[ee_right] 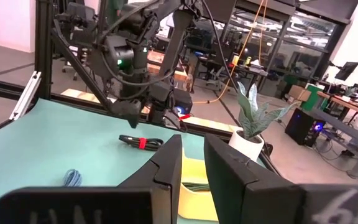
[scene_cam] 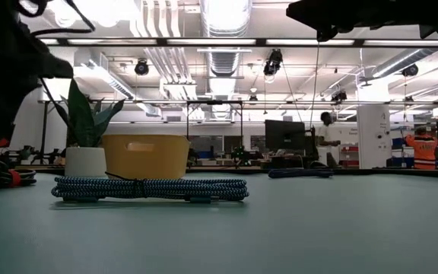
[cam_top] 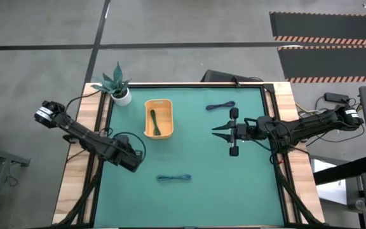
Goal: Pick and place USB-C Cables
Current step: Put the black USB cable into the yellow bin
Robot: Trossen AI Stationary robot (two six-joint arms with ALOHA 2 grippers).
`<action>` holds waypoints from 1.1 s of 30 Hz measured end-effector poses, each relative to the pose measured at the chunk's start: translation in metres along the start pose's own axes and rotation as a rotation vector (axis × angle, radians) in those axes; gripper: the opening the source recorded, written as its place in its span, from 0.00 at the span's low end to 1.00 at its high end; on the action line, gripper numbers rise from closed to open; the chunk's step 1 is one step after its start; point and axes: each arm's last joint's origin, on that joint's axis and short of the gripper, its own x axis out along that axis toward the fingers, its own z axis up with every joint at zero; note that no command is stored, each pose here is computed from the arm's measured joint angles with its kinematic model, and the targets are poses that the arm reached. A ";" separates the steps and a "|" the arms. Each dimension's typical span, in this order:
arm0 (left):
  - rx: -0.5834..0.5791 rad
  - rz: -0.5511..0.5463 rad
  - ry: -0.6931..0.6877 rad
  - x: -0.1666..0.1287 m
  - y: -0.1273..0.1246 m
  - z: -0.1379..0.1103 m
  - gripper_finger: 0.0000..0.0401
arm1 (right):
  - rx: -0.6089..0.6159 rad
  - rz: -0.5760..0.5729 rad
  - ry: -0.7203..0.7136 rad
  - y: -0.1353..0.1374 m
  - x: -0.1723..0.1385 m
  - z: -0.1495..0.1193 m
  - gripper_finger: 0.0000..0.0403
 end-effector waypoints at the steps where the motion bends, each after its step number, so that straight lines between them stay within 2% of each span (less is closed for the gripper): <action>1: -0.017 0.010 -0.002 0.002 0.001 0.001 0.28 | -0.001 0.000 0.001 0.000 0.000 0.000 0.15; 6: -0.079 0.053 -0.017 0.014 0.006 0.007 0.47 | -0.011 0.001 0.004 0.000 0.000 0.000 0.15; 9: -0.086 0.047 -0.053 0.018 0.005 0.009 0.53 | -0.011 0.001 0.004 0.000 0.000 0.000 0.15; 13: -0.104 0.006 -0.078 0.024 0.003 0.012 0.55 | -0.011 0.001 0.007 0.000 0.000 -0.001 0.15; 25: -0.122 0.006 -0.132 0.039 0.008 0.016 0.55 | -0.020 -0.003 0.028 0.000 0.000 -0.003 0.15; 33: -0.156 -0.034 -0.124 0.057 0.012 0.015 0.55 | -0.020 -0.003 0.028 0.000 0.000 -0.003 0.15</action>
